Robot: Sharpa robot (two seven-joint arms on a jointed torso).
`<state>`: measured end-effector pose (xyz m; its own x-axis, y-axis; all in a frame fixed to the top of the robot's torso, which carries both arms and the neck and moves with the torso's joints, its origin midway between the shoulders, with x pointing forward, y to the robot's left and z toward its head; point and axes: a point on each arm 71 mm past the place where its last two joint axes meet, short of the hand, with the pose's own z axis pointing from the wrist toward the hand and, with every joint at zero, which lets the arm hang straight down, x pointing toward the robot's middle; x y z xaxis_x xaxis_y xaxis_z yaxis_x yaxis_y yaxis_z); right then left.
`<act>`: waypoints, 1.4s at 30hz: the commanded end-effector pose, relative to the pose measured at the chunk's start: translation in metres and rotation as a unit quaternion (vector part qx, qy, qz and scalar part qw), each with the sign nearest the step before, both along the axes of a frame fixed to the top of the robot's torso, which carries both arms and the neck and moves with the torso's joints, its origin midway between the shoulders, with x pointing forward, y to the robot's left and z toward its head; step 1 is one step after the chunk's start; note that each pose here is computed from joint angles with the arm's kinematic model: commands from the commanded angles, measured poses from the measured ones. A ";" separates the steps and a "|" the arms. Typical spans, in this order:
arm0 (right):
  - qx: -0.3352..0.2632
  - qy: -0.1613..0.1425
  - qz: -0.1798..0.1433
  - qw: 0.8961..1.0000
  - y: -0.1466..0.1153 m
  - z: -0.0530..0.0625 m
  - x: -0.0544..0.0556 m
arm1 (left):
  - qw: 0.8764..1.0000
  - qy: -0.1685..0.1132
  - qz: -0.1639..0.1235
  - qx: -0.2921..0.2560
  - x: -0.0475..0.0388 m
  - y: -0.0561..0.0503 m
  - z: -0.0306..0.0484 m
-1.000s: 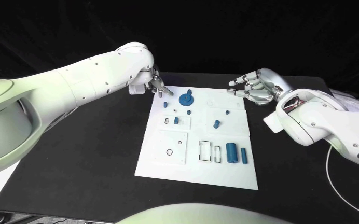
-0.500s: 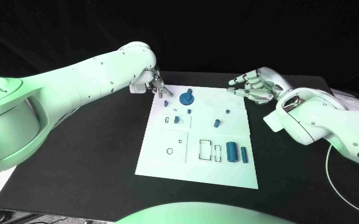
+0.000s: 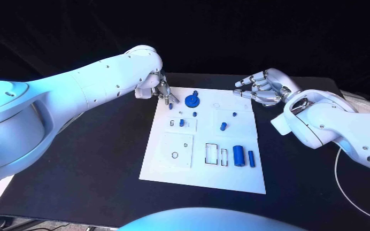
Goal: Assemble the parts on the task board
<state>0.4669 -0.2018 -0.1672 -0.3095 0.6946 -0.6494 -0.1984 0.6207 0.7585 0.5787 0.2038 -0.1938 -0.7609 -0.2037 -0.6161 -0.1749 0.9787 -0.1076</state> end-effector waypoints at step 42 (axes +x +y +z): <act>-0.002 0.001 0.009 1.000 0.003 0.000 -0.001 | 1.000 -0.006 0.002 -0.012 0.0006 -0.005 -0.0112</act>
